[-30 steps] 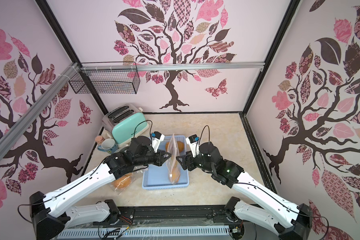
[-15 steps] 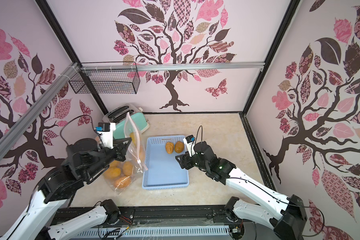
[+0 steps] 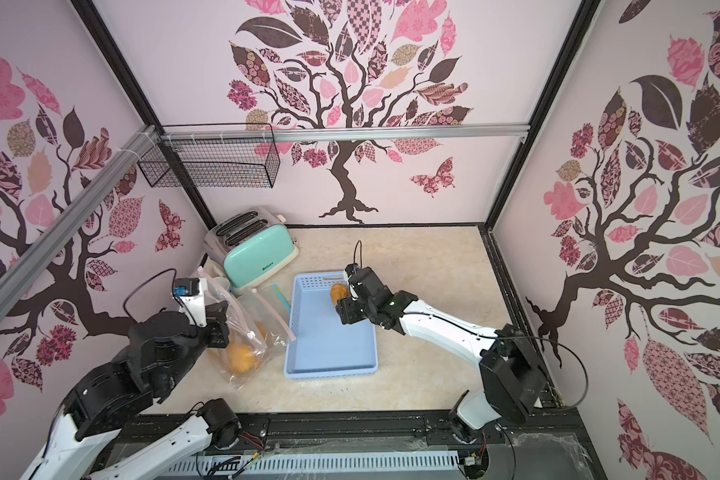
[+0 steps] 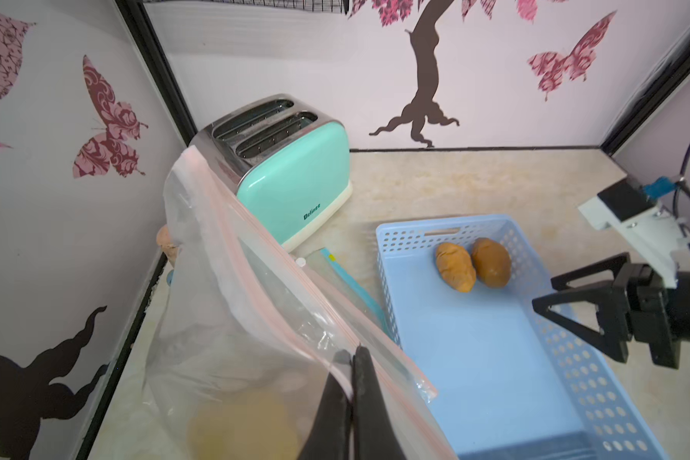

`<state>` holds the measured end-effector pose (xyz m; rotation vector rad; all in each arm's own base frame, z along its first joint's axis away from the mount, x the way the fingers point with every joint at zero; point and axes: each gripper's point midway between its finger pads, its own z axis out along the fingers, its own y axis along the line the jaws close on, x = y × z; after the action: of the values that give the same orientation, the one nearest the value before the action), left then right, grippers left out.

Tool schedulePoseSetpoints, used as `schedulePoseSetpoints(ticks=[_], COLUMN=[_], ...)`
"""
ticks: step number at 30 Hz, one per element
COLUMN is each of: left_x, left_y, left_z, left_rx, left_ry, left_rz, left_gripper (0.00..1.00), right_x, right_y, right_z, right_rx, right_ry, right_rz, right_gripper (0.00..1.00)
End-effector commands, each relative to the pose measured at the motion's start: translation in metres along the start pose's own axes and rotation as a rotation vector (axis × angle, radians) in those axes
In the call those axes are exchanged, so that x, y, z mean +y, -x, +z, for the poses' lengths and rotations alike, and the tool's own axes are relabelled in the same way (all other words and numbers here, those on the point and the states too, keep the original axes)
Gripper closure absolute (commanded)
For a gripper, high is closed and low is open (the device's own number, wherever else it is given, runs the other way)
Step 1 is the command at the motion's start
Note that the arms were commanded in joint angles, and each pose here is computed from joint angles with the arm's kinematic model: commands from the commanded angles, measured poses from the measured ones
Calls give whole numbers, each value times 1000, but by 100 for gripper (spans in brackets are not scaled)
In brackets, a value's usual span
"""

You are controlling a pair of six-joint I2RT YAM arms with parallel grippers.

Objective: Put the potatoes into a zipper bag and zip it
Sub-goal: Pick up the potato from the basket.

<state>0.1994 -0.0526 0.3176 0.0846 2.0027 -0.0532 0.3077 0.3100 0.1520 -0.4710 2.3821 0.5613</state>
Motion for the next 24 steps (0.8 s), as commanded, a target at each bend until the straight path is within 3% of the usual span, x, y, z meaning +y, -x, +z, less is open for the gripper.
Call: schedulePoseSetpoints(ticks=[1,14,24], left_x=[-2,-21,-24], left_y=[-10,-49,-62], left_z=[10,39,44], left_rx=[4,61,90], left_ry=[11,-52,-66], left_rz=[6,8,17], left_gripper=[100,100,100], right_x=[-8,-25,-41], right_y=[12,13,19], right_z=[18,98,124], right_rx=[5,103,103], right_ry=[-86,-206,-315], right_rz=[-2,-41,-69], right_gripper=[27,24,24])
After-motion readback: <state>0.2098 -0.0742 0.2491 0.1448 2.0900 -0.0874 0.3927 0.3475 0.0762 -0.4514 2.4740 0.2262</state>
